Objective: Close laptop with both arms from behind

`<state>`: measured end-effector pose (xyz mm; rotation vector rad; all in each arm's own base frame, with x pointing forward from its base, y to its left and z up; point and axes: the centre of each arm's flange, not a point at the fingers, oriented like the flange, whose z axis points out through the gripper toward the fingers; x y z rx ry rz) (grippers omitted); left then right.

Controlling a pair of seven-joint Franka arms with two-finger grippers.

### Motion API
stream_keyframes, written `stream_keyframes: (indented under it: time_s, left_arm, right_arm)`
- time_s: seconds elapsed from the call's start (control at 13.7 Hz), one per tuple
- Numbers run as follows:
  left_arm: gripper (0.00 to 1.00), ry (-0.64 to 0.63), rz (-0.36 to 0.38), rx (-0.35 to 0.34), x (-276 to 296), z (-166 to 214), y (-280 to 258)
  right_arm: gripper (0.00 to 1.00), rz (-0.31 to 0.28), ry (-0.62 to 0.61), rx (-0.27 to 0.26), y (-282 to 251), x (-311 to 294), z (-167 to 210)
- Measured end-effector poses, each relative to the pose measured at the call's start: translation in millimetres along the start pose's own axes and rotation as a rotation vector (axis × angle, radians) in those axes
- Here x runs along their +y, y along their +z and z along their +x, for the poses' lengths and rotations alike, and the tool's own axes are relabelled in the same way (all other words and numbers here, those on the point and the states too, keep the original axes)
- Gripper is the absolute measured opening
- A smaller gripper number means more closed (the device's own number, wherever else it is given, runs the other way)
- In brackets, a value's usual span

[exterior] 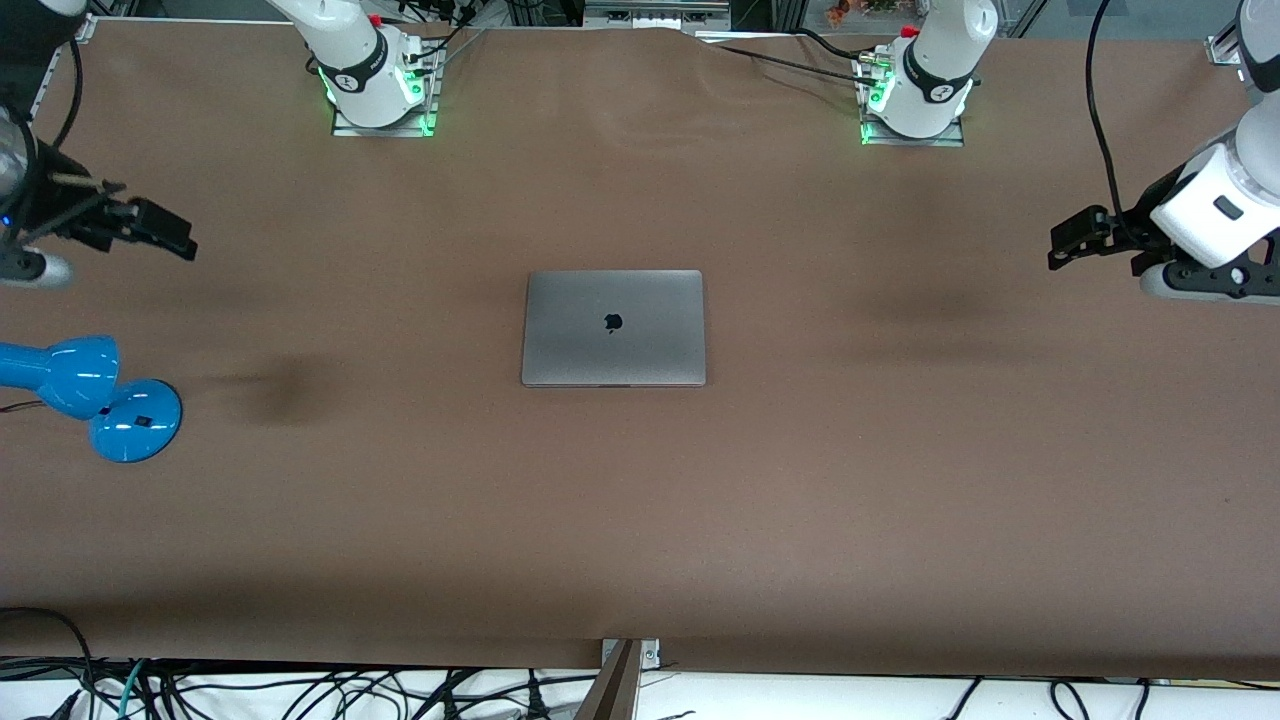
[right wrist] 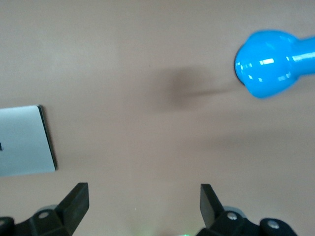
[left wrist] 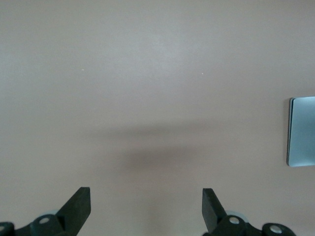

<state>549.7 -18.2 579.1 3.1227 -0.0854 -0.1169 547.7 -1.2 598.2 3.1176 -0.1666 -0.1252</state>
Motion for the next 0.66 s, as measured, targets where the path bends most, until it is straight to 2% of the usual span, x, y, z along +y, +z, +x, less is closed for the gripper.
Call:
stream_keyframes:
  time_s: [0.36, 0.66]
  left_arm:
    - [1.00, 0.030, 0.048, 0.012, 13, -28, -32]
    - [1.00, 0.002, 0.046, 0.010, -4, -32, -32]
  right_arm:
    - [1.00, 0.000, 0.005, -0.027, 10, 9, -6]
    - [1.00, -0.001, 0.002, -0.030, 11, 8, -6]
